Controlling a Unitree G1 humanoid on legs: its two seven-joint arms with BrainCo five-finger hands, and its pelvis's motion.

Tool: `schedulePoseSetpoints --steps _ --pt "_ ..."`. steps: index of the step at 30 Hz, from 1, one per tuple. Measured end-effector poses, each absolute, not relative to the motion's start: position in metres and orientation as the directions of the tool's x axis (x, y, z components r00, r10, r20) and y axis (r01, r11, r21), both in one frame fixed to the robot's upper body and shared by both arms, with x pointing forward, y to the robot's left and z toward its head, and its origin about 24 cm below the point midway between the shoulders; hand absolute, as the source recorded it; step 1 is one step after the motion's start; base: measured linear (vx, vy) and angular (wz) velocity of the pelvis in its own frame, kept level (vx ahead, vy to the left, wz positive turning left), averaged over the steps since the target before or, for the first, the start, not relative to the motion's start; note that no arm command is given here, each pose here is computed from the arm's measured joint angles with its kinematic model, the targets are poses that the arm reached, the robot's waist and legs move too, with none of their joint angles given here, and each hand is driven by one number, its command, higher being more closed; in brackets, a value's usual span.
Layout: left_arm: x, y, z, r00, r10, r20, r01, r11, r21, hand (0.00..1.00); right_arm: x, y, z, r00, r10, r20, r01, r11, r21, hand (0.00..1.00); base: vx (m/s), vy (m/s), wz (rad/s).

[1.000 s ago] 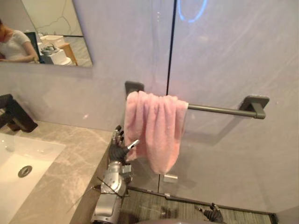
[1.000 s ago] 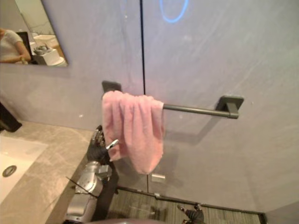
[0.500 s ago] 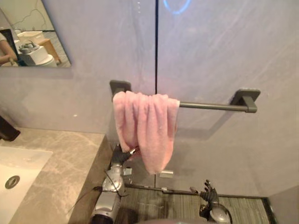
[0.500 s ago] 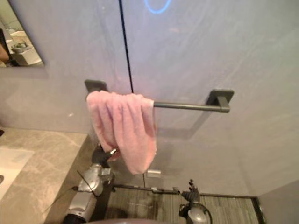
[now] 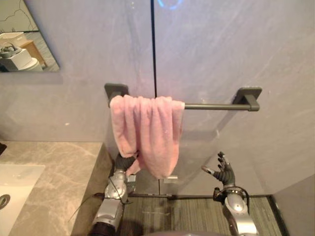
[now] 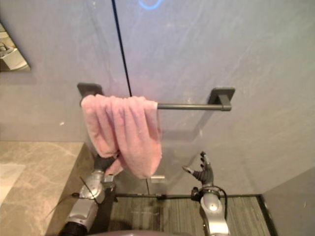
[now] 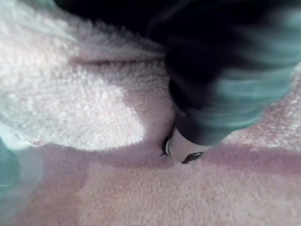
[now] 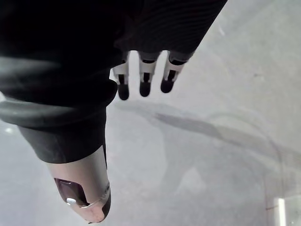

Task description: Organize washtable

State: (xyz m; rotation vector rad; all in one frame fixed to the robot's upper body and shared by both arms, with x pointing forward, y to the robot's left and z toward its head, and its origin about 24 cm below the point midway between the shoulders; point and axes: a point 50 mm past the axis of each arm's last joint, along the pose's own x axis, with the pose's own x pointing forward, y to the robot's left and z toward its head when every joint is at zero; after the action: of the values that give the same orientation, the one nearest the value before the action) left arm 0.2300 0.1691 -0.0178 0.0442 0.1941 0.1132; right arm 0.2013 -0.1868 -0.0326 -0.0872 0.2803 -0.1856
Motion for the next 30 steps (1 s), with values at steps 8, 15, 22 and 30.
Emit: schedulePoseSetpoints --steps 8,15,22,30 --pt "0.238 0.157 -0.01 0.987 0.049 -0.155 -0.041 0.998 0.05 1.0 0.215 -0.183 -0.009 0.981 -0.098 -0.17 0.082 0.991 -0.101 0.0 0.0 -0.001 0.01" --pt "0.239 0.147 -0.007 0.99 -0.007 -0.14 0.012 0.999 0.034 1.0 0.223 -0.177 -0.004 0.987 -0.031 -0.155 0.016 0.995 -0.101 0.0 -0.03 -0.013 0.01" --pt "0.241 0.137 0.002 0.993 -0.058 -0.102 0.06 0.998 0.014 1.0 0.236 -0.161 0.006 0.992 0.057 -0.116 -0.07 0.992 -0.107 0.0 -0.05 -0.016 0.01" --pt "0.244 0.133 0.005 0.993 -0.072 -0.089 0.071 0.997 -0.006 1.0 0.259 -0.133 0.028 0.981 0.19 -0.033 -0.193 0.975 -0.109 0.0 -0.06 -0.011 0.07"
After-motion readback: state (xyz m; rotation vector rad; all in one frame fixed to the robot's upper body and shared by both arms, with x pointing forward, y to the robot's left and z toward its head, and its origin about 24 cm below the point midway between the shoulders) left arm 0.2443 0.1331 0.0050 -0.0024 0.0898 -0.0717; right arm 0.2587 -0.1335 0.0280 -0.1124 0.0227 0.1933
